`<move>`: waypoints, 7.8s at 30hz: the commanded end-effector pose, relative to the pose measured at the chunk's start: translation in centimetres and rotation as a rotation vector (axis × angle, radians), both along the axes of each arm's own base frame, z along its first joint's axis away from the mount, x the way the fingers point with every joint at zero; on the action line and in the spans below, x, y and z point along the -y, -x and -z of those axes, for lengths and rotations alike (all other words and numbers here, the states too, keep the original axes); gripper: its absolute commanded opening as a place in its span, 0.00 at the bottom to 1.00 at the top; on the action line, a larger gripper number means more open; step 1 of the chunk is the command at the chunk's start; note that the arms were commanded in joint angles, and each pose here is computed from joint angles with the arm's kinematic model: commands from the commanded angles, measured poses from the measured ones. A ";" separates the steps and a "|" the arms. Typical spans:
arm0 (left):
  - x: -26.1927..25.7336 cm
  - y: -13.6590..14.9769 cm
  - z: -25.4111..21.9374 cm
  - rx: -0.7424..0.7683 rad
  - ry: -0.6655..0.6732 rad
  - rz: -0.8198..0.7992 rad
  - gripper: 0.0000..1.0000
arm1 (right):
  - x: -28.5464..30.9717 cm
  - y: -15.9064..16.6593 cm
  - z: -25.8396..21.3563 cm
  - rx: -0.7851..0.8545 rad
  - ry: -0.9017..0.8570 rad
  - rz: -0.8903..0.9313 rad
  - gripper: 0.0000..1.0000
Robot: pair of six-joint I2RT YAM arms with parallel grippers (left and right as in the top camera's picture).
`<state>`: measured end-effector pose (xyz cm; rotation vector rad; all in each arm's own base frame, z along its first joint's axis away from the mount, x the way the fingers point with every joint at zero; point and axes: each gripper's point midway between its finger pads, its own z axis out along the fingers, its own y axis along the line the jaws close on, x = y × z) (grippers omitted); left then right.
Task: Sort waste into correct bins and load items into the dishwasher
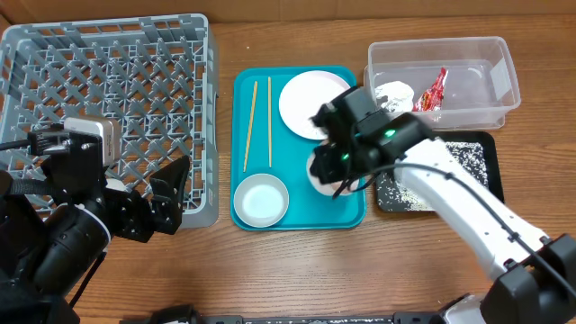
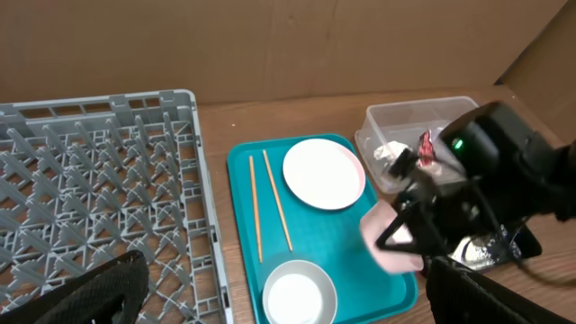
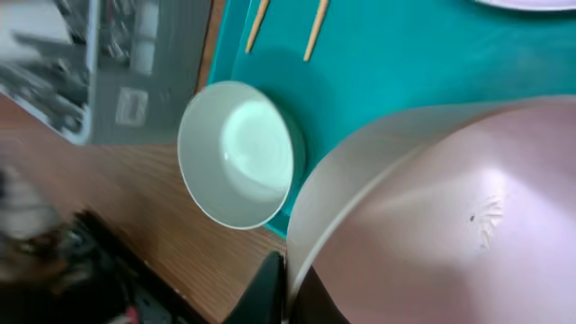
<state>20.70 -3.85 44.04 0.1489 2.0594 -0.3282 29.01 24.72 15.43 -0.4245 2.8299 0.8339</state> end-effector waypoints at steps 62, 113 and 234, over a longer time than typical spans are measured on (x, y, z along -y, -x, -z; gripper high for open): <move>0.2 0.2 -0.1 0.004 -0.010 0.015 1.00 | 11.6 -3.6 -7.4 -0.016 -0.629 0.120 0.04; 4.9 -12.1 13.8 -0.557 -0.104 -0.045 0.94 | 8.7 -5.1 -10.6 0.258 0.035 0.523 0.76; 6.3 -25.0 30.7 -0.820 -0.313 -0.105 0.46 | 10.2 -3.4 -8.7 0.158 0.113 0.527 0.68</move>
